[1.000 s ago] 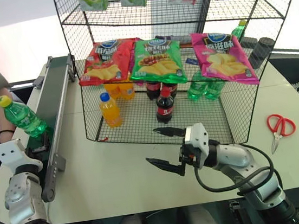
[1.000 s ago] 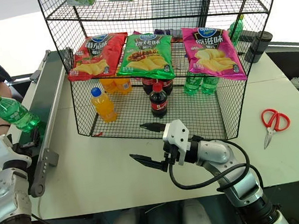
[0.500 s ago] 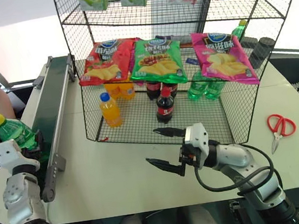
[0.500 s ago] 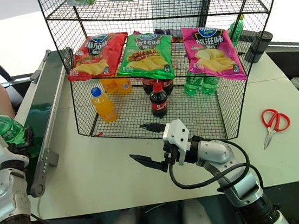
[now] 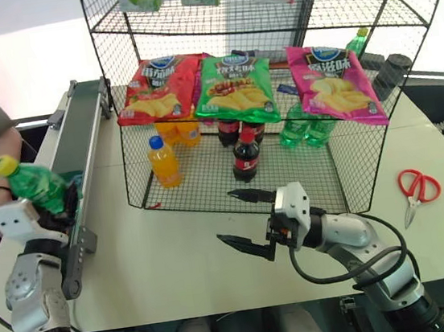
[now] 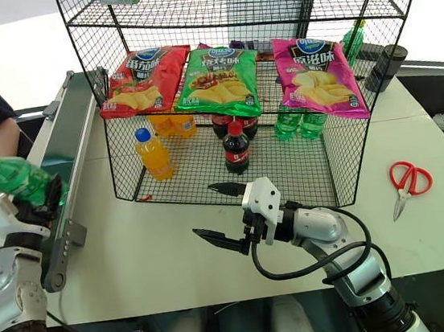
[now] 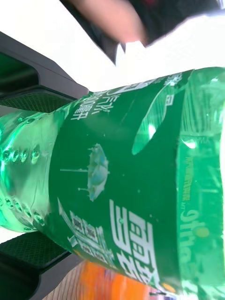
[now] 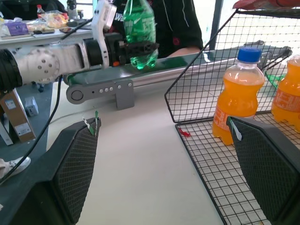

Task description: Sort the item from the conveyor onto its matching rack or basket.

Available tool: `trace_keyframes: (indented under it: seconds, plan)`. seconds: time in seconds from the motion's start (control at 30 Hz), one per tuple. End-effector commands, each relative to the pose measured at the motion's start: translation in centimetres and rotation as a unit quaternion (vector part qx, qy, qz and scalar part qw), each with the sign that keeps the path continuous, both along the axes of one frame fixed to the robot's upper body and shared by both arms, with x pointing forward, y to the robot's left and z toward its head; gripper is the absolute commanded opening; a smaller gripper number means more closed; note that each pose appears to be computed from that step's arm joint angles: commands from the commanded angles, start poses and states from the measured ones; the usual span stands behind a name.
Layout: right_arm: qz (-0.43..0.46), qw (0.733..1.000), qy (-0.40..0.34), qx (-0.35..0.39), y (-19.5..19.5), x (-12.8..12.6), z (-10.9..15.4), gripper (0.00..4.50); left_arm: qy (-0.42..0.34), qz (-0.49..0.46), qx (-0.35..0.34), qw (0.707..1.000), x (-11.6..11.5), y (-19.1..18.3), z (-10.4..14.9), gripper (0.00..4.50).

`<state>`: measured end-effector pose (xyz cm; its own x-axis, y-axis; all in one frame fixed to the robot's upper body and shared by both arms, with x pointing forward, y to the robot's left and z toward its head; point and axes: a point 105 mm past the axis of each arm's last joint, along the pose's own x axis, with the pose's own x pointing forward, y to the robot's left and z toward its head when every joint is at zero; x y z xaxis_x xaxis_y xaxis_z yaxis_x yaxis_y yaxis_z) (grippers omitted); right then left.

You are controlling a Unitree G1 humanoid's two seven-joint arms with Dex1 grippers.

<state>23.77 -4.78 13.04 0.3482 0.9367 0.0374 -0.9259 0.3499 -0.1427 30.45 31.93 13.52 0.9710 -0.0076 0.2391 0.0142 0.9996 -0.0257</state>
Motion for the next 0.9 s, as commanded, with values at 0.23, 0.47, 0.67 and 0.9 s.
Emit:
trace_keyframes:
  seconds: [0.23, 0.47, 0.67, 0.9]
  plan:
    - [-0.021, 0.999, -0.033, 0.019, -1.0, 0.8, 2.0, 4.5, -0.015, -0.313, 0.055, 0.948, -2.0, -11.8, 3.2, 2.79]
    - [-0.008, 0.999, -0.026, 0.024, -0.3, 0.7, 2.6, 4.5, 0.036, -0.467, 0.102, 0.878, -2.4, -18.6, -0.5, 2.79]
    - [-0.005, 1.0, -0.009, 0.024, 0.3, 0.6, 2.5, 4.5, 0.024, -0.552, 0.137, 0.822, -1.7, -23.4, -2.1, 2.79]
    - [-0.023, 0.999, -0.002, 0.026, 0.0, 0.9, 2.3, 4.5, -0.012, -0.606, 0.164, 0.778, -1.8, -26.3, -2.0, 2.79]
